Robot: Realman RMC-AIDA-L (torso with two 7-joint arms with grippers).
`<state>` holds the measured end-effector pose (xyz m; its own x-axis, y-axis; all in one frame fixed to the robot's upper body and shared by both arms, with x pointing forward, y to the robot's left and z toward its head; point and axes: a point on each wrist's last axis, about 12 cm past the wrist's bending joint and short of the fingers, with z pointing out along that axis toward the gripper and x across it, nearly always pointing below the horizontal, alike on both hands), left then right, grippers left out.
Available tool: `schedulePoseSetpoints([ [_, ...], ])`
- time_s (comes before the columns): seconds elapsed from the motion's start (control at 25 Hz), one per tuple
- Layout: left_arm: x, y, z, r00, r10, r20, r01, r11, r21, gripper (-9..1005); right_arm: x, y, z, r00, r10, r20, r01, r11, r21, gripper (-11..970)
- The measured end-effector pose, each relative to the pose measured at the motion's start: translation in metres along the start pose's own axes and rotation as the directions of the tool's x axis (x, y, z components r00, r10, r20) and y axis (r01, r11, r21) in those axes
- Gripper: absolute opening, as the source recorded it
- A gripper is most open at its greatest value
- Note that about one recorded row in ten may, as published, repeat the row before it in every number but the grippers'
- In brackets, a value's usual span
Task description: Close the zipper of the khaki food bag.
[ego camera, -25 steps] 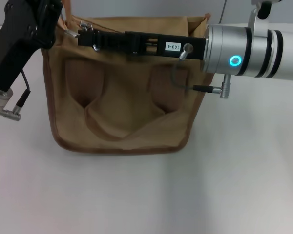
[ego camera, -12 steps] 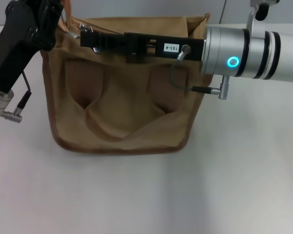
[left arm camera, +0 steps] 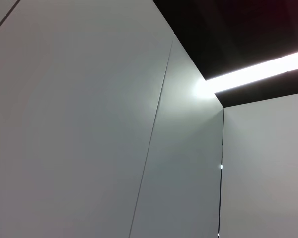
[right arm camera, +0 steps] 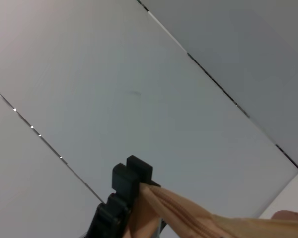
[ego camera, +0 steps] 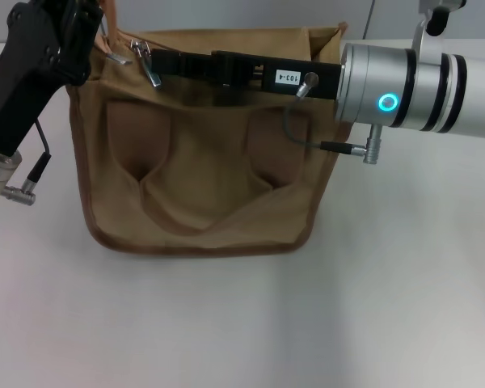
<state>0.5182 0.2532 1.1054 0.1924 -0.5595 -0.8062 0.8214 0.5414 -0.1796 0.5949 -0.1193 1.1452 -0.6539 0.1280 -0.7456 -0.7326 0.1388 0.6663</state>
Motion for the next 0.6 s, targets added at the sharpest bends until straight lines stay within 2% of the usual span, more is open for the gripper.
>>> schedulePoseSetpoints([
  [0.08, 0.000, 0.000, 0.000, 1.000, 0.000, 0.000, 0.000, 1.000, 0.000, 74, 0.000, -0.001, -0.001, 1.000, 0.002, 0.002, -0.002, 1.000, 0.008, -2],
  [0.6, -0.003, 0.001, -0.008, 1.000, 0.011, 0.011, -0.010, 0.999, -0.035, 73, 0.004, -0.008, -0.019, 0.998, 0.025, 0.052, -0.027, 0.999, 0.043, 3],
])
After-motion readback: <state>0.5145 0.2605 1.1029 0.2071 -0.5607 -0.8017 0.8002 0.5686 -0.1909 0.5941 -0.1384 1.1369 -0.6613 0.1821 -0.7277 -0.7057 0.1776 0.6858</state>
